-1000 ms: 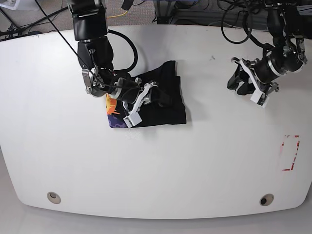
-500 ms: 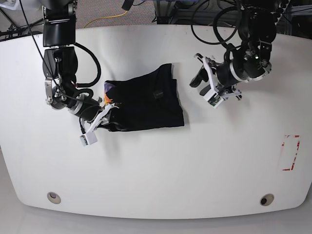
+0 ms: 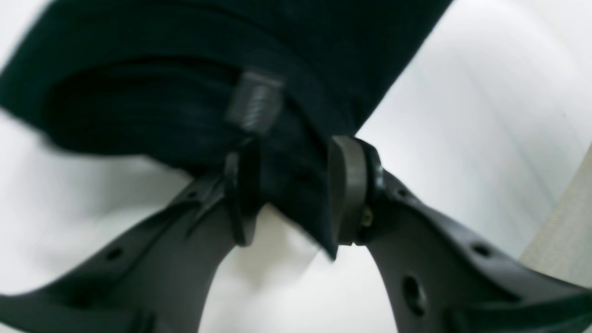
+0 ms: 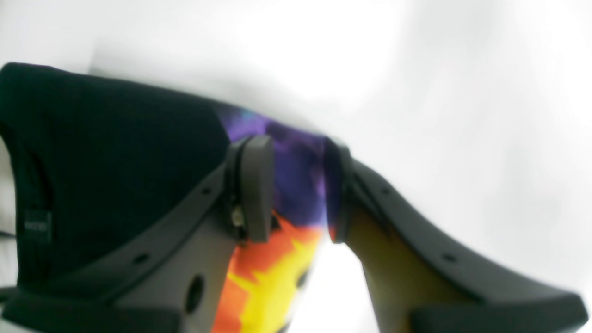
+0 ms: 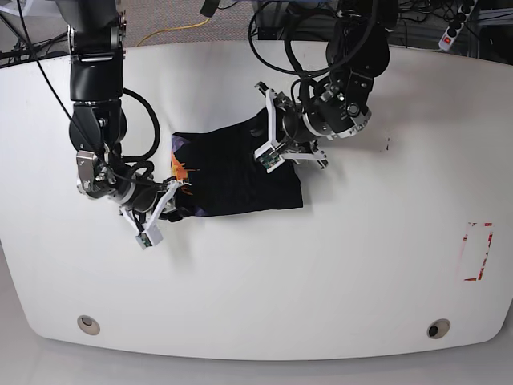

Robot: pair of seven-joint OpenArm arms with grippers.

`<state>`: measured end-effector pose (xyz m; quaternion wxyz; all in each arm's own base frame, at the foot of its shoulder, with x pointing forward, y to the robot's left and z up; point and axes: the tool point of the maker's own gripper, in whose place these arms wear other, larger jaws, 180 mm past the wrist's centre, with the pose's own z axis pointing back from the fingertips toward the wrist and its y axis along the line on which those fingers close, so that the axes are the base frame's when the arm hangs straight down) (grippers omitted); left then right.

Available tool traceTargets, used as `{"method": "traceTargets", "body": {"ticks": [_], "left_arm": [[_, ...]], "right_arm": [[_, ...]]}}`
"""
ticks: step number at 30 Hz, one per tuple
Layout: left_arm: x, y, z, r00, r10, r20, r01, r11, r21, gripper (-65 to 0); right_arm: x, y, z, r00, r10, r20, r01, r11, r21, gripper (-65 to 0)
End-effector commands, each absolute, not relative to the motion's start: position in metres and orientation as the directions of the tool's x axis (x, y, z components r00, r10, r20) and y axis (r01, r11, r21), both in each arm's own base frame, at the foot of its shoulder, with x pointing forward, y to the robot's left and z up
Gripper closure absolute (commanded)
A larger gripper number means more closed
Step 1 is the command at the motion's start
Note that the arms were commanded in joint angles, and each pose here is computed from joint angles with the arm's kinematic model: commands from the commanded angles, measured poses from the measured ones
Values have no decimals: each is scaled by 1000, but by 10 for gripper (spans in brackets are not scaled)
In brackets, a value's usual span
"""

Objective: Fold the T-shirt properly

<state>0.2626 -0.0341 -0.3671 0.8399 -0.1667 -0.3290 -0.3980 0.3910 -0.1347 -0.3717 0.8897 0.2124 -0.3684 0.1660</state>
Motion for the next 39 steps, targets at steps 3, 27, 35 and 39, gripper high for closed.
{"method": "traceTargets", "body": {"ticks": [3, 27, 35, 39], "left_arm": [[268, -37, -374, 475, -547, 689, 775, 631, -33, -224], [357, 75, -380, 454, -695, 558, 737, 645, 202, -224], [389, 83, -375, 455, -673, 583, 717, 665, 208, -224], [398, 84, -366, 444, -672, 592, 711, 667, 223, -224]], "right_arm": [[405, -133, -370, 623, 198, 756, -489, 853, 180, -174], [325, -118, -403, 575, 373, 728, -612, 787, 80, -173], [296, -86, -399, 559, 352, 751, -635, 764, 114, -173], [283, -62, -390, 543, 328, 773, -648, 749, 138, -173]]}}
